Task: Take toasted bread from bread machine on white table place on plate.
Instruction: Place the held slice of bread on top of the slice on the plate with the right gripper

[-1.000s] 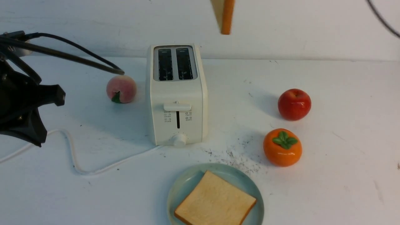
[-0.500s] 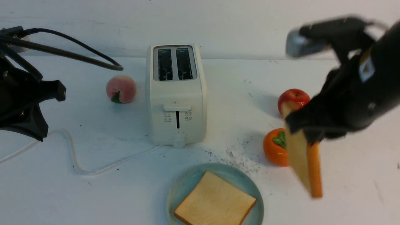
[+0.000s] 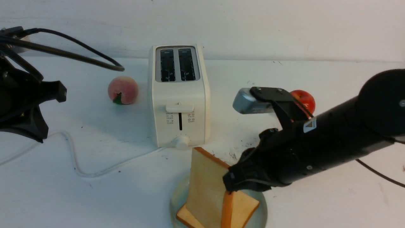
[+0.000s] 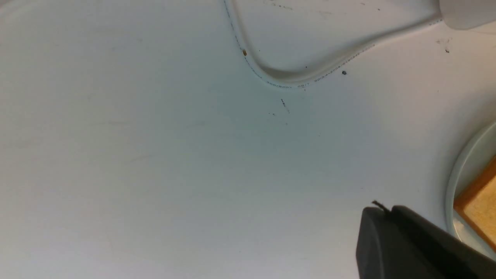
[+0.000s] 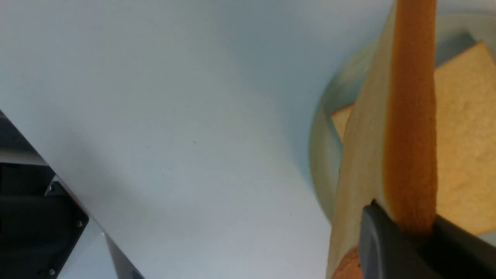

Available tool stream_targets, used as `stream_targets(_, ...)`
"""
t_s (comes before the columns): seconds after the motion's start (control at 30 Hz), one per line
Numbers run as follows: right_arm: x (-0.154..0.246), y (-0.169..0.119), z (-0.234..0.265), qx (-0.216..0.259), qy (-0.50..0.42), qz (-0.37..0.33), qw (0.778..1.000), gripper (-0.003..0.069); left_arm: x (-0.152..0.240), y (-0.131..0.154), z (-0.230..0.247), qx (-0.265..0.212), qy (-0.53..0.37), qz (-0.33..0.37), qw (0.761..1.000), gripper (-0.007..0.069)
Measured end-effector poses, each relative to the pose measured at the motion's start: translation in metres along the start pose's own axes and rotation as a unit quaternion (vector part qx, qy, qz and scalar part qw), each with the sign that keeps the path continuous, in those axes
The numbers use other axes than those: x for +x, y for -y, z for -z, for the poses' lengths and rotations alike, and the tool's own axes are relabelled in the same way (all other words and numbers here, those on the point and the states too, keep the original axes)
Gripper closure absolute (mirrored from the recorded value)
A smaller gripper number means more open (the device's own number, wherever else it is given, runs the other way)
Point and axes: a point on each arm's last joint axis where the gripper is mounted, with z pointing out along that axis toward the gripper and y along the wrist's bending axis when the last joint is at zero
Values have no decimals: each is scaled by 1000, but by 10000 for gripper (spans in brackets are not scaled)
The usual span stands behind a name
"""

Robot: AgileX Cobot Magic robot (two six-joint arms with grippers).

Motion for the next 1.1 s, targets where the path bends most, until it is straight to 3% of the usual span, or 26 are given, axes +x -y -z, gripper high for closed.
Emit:
stream_targets(0.37,1,20,-42,6,-27,-15,1000,605,0,0,0,-1,0,0,1000,603)
stream_targets(0.73,5,25,-47,18,-47,0,999,596,0,0,0,-1,-1,0,1000,598)
stream_targets(0.93,8,28,-53,18,-61,-3,998,463,0,0,0,-1,-1,0,1000,594)
stream_targets(1.1,13,37,-66,29,-87,1,996,267,0,0,0,-1,-1,0,1000,587)
